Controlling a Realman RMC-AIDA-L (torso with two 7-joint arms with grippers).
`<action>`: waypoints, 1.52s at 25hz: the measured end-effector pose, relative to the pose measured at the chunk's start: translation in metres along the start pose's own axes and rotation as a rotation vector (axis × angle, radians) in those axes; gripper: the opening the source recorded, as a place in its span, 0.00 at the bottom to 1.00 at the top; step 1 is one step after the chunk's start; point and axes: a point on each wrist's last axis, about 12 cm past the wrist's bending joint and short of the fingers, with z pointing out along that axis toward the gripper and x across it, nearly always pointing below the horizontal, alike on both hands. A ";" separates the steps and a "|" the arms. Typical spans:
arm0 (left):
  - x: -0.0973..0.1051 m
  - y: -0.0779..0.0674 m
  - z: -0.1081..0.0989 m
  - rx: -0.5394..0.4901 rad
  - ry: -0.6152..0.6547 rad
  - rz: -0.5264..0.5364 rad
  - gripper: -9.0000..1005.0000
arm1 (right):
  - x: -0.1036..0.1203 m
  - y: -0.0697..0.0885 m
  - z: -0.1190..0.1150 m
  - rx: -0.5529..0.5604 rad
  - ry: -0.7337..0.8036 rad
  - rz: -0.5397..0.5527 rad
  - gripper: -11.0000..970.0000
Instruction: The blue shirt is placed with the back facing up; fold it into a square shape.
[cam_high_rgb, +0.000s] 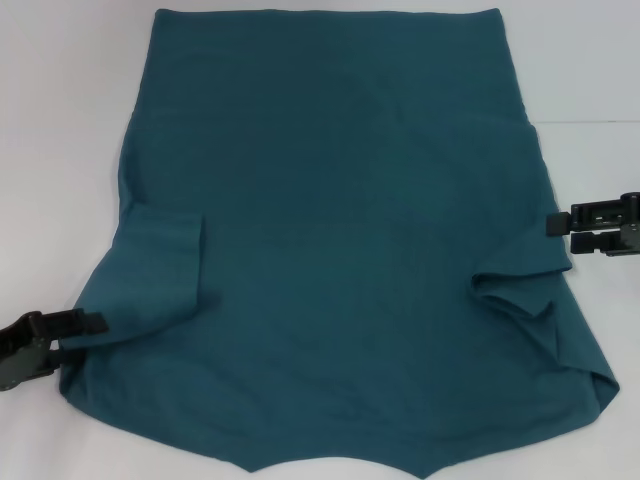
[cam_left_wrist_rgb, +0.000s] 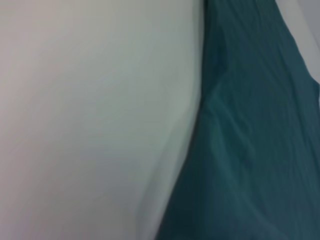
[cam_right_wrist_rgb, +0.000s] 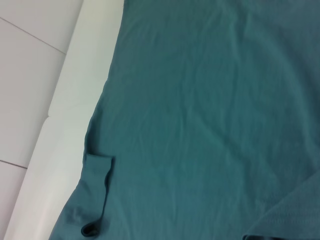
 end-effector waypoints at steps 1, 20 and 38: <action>0.000 -0.001 0.000 0.008 0.002 0.002 0.63 | 0.000 0.000 0.000 -0.001 -0.002 0.001 0.72; 0.009 0.017 -0.034 -0.002 -0.058 -0.080 0.63 | -0.004 0.001 -0.003 -0.005 -0.019 0.002 0.72; 0.015 0.019 -0.018 0.011 -0.031 -0.140 0.63 | -0.003 0.000 -0.003 -0.001 -0.024 0.005 0.72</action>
